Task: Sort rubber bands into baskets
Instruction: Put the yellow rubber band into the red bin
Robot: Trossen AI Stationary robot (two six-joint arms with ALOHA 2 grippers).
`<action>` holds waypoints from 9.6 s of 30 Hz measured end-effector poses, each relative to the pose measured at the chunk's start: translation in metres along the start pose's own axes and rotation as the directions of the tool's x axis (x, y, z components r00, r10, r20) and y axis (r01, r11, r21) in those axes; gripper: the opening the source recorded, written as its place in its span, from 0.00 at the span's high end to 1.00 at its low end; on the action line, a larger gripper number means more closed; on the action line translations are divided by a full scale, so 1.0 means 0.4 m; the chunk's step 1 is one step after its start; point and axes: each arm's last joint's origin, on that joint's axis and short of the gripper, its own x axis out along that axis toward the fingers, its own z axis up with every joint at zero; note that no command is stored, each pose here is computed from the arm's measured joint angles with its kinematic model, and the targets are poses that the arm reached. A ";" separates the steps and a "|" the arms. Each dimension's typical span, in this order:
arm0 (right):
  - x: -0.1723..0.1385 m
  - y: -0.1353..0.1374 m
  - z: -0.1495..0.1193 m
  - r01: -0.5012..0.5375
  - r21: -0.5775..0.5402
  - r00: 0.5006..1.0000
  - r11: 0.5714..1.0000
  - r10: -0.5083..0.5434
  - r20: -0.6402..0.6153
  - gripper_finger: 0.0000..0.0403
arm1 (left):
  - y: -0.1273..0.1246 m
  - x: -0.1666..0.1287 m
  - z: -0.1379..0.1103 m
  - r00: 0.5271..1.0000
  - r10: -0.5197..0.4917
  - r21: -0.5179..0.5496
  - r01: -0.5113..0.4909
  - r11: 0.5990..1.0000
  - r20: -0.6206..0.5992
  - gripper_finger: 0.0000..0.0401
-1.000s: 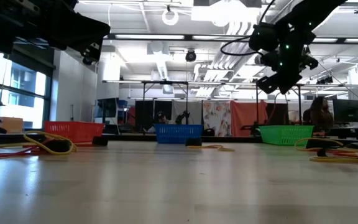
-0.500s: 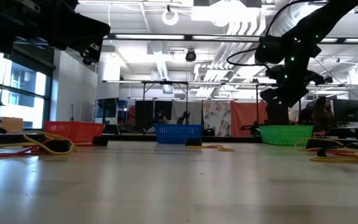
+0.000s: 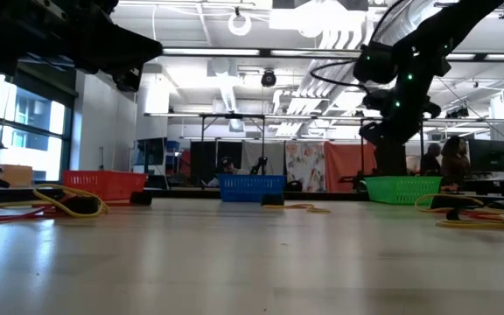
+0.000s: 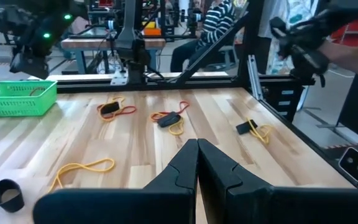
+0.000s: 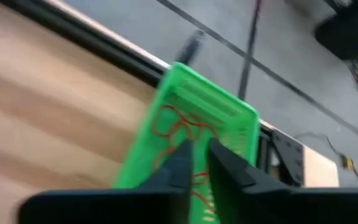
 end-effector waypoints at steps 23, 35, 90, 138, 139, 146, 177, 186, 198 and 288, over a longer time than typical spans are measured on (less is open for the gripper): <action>-0.180 0.243 -0.157 -0.812 -0.273 0.481 0.516 0.856 0.188 1.00 | 0.012 0.000 -0.008 0.999 -0.013 -0.011 0.012 1.000 -0.035 1.00; -0.324 0.250 -0.226 -0.831 -0.235 0.554 0.503 0.782 -0.285 1.00 | 0.012 0.000 -0.022 0.996 -0.011 -0.024 0.009 1.000 -0.091 1.00; -0.166 0.111 -0.295 -0.476 -0.337 0.803 0.812 0.245 -0.543 0.98 | 0.011 0.000 -0.021 0.996 -0.012 0.020 0.014 1.000 -0.088 1.00; -0.187 0.136 -0.266 -0.498 -0.453 0.823 0.740 0.237 -0.517 0.67 | 0.011 0.000 -0.021 0.996 -0.013 0.060 0.019 0.998 -0.087 1.00; -0.181 0.139 -0.267 -0.496 -0.454 0.819 0.740 0.224 -0.529 0.67 | 0.011 0.000 -0.021 0.996 -0.013 0.061 0.019 0.998 -0.087 1.00; -0.154 0.161 -0.281 -0.495 -0.496 0.801 0.714 0.154 -0.579 0.67 | 0.011 0.000 -0.021 0.996 -0.013 0.062 0.019 0.998 -0.087 1.00; -0.364 0.152 -0.133 -0.504 -0.454 0.860 0.735 0.373 -0.349 1.00 | 0.014 0.000 -0.016 0.997 0.025 0.057 -0.021 0.998 -0.067 0.94; -0.503 0.148 -0.024 -0.516 -0.405 0.840 0.755 0.538 -0.067 1.00 | 0.013 0.001 0.005 0.999 0.030 0.067 -0.031 0.997 0.021 0.76; -0.598 0.189 0.043 -0.620 -0.409 0.646 0.669 0.732 0.219 1.00 | 0.015 0.019 0.084 0.987 0.079 0.088 -0.092 0.992 0.138 0.51; -0.700 0.213 0.038 -0.715 -0.506 0.367 0.482 0.875 0.315 1.00 | 0.092 0.398 0.232 0.991 0.066 0.178 -0.087 0.980 0.119 0.99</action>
